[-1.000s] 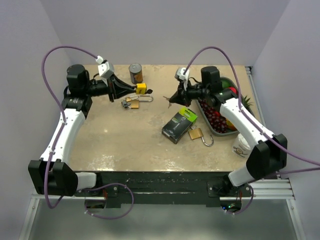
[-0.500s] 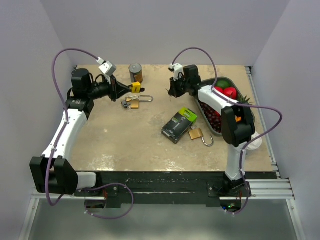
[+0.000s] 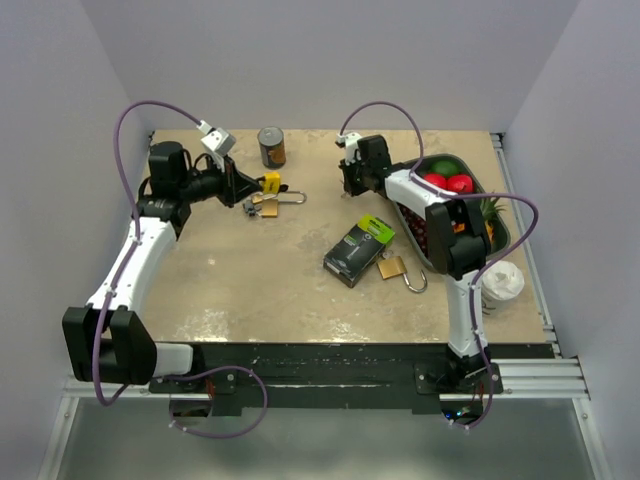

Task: Lock with the key
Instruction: Place the key at the center of the board, then place the lock at the center of the board.

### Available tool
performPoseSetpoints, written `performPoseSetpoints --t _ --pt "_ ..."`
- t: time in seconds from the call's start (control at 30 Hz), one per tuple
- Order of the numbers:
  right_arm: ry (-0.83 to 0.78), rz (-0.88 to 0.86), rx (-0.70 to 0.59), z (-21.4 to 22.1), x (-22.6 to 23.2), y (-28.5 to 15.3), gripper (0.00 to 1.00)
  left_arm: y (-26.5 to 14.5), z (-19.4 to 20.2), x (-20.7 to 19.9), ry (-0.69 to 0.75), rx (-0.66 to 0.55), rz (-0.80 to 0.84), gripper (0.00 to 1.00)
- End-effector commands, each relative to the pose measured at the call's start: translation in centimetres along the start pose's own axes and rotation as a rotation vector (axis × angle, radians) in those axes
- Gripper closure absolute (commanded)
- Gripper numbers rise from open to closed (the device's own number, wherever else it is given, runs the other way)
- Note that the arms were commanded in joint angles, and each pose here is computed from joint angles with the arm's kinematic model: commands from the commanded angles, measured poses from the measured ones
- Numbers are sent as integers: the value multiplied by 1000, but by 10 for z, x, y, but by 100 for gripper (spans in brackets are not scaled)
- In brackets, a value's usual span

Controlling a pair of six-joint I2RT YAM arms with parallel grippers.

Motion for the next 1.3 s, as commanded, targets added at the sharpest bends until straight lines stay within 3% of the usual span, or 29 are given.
performPoseSetpoints --t 0.0,0.1,0.17,0.2,0.3,0.47,0.53,0.63,0.83,1.27 --pt "-38 80 -33 -18 -17 -7 100 0 -17 -2 47 -41 26 100" --pt "-39 76 -17 -13 -17 -6 100 2 -12 -1 37 -23 34 100" --pt "-40 53 -17 -13 -13 -5 86 4 -9 1 54 -5 24 100" --pt "-42 49 -19 -14 -13 -6 70 6 -4 2 47 16 25 100" --pt "-50 17 -47 -23 -8 -12 52 9 4 5 21 50 22 100" --pt "-112 -119 -173 -61 14 -45 39 9 3 -1 8 56 63 100" --pt "-159 -176 -226 -72 24 -60 25 9 3 -6 -5 65 93 100" --pt "-262 -302 -328 -88 49 -98 12 10 0 -17 -33 86 178 100" --pt "-565 -506 -489 -87 90 -174 6 7 3 -41 -97 145 351 100" --pt "-1017 -553 -678 -42 163 -255 5 -10 13 -106 -194 220 675 100"
Point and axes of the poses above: each gripper's point midway between its finger pads, its own y axis out along the fingers, its own x axis along the line the jaws close on, z = x × y, the point moved 2 cm from there along -y, back along the fingers, and after that the axes turned 6 degrees about -y, right-handed, at the moved point
